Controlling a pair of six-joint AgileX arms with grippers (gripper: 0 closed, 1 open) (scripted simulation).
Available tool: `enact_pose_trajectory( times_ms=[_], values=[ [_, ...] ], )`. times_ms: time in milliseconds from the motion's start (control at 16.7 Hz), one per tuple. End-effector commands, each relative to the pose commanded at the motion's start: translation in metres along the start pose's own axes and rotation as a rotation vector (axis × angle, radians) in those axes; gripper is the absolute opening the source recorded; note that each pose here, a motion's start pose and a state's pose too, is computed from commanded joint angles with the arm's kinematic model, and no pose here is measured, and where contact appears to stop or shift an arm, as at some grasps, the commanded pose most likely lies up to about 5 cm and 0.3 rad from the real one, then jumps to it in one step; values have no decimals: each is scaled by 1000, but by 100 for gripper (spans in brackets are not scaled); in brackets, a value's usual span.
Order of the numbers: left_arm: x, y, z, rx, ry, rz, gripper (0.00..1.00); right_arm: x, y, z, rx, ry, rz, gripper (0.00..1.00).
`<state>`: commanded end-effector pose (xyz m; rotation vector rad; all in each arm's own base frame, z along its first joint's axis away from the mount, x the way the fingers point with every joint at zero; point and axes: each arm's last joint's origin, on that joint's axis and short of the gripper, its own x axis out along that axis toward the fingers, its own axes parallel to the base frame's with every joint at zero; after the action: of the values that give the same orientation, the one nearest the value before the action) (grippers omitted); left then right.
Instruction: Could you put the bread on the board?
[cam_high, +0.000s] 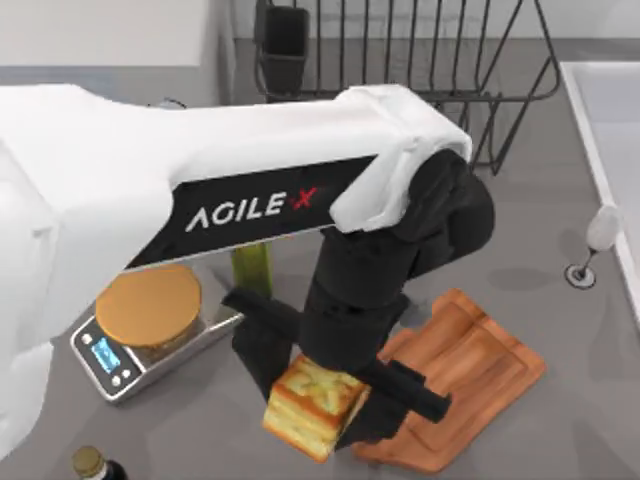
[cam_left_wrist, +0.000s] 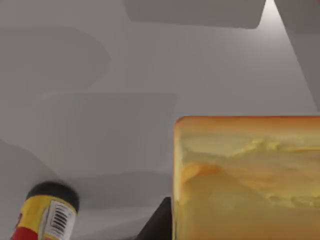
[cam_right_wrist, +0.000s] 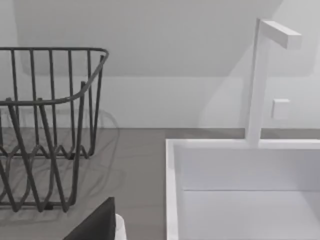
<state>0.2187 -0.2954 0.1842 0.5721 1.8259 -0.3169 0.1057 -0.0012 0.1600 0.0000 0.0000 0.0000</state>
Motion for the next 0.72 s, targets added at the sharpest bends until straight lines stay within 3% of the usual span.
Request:
enact_pose_trajectory(
  times_ms=[180,420,720],
  values=[
    [-5,-35,16,-198,-109,-24,0,0,0,0,0,0,0,100],
    [-16,-52,43,-430,-245,-112,0,0,0,0,0,0,0,100],
    [-23,-52,57,-522,-300,-160,0,0,0,0,0,0,0,100]
  ],
)
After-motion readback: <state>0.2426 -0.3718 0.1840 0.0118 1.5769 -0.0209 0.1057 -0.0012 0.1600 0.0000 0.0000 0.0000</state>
